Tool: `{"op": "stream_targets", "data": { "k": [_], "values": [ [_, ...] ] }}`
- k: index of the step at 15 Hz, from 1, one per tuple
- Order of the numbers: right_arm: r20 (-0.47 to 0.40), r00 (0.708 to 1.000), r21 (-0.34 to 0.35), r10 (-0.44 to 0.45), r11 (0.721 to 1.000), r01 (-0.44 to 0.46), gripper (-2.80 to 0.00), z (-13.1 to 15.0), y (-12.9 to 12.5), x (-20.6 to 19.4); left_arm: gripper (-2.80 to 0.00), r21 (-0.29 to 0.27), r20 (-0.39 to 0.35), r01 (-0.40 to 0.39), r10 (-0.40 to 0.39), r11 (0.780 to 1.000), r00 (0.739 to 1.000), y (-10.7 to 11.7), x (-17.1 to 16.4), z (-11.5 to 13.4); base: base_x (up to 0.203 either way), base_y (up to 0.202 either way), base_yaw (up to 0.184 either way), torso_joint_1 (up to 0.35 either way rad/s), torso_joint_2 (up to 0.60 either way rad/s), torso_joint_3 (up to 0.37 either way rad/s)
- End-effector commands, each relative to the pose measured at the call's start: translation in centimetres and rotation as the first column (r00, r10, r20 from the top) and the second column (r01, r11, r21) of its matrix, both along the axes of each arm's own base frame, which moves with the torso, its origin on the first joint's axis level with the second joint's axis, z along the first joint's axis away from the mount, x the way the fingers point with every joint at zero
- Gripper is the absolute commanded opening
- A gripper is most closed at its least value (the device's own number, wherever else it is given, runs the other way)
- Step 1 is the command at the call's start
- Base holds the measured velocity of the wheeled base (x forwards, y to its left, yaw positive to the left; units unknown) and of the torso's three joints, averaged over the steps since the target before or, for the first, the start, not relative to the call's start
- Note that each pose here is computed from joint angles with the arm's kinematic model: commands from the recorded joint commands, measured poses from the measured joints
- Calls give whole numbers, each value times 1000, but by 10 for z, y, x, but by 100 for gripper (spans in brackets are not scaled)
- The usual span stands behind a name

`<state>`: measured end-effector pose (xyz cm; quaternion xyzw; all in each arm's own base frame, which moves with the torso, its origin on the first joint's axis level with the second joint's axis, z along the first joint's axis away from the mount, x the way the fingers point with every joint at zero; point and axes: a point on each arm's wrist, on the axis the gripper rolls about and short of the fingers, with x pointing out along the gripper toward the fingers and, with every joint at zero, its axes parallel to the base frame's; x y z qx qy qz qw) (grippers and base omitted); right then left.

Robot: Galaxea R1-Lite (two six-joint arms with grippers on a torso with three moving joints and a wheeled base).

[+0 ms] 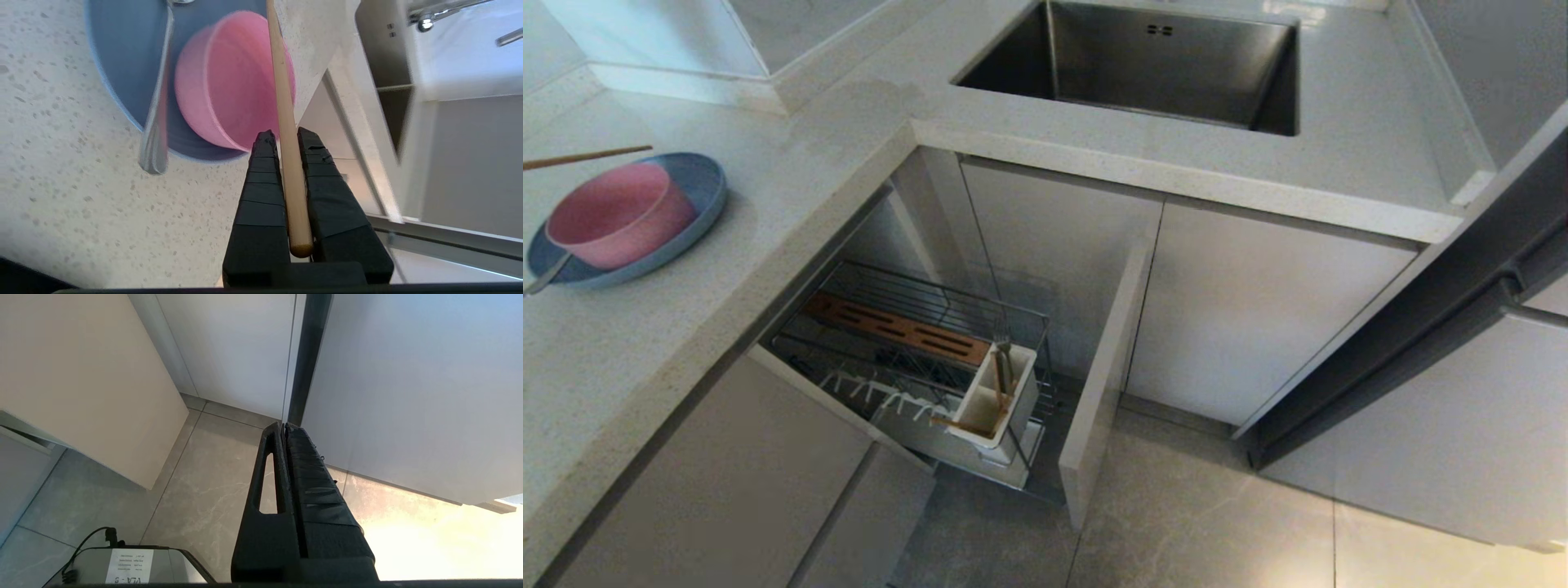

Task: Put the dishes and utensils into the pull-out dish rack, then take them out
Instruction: Take the chopsticks out of the cupboard

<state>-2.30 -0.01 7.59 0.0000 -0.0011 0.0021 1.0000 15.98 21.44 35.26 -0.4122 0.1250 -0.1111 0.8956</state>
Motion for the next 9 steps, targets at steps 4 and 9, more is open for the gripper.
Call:
{"op": "stream_targets", "data": {
  "k": [4,9],
  "values": [
    [-2,1000,0,0,1000,0,-280,0,0,0,-280,-44,-13,-4,4,999,1000,30,12,-13,0,0,0,0,0,0],
    [-1,1000,0,0,1000,0,-280,0,0,0,-280,-53,-4,18,-18,998,1000,48,23,-19,0,0,0,0,0,0]
  ]
}}
